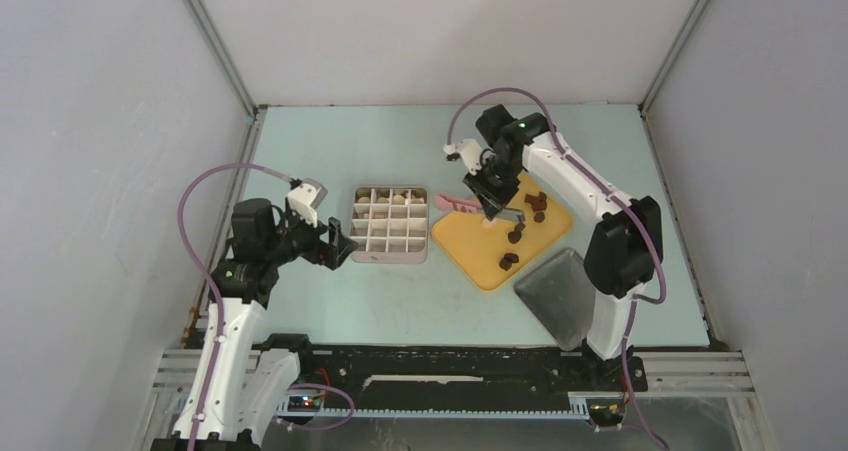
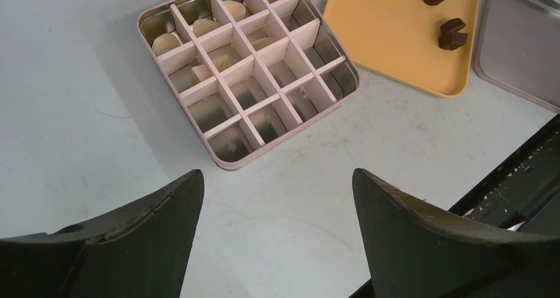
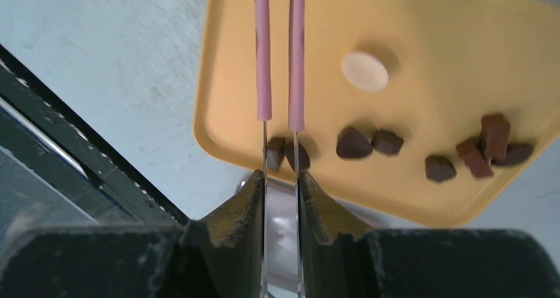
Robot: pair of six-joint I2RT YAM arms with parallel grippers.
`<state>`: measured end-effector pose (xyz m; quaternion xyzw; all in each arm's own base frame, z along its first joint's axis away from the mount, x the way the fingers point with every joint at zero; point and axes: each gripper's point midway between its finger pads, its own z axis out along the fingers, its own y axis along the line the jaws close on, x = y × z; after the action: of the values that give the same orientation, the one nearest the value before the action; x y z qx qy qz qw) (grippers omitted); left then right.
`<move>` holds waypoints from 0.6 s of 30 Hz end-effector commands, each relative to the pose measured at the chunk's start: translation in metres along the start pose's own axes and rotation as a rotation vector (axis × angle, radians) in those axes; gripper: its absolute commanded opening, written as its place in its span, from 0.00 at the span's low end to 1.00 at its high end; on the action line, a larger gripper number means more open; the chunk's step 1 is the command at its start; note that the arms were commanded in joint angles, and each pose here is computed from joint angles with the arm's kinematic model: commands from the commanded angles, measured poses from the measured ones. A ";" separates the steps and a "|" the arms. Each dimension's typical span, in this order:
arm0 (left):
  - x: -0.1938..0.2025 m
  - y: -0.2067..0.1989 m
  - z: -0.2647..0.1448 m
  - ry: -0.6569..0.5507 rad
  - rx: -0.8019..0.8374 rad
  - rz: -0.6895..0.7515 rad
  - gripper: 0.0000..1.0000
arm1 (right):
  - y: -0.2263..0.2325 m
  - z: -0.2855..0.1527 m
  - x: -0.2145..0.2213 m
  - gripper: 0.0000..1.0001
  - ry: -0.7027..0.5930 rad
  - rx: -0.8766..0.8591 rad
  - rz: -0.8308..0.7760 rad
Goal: Pack the chocolate
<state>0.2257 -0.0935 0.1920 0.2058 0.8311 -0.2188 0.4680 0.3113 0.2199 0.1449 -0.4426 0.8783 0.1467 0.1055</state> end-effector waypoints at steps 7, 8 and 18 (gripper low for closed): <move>0.002 0.002 0.004 0.004 0.009 -0.014 0.87 | -0.046 -0.036 0.082 0.29 0.057 0.187 0.058; 0.002 0.002 0.004 0.005 0.010 -0.014 0.87 | -0.049 -0.036 0.085 0.30 0.060 0.195 0.066; 0.002 0.002 0.003 0.002 0.005 -0.012 0.87 | -0.054 -0.023 0.092 0.35 0.077 0.142 0.114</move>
<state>0.2275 -0.0935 0.1872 0.2035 0.8364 -0.2212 0.4584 0.2946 0.1090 0.1295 -0.3836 0.9173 0.0642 0.0851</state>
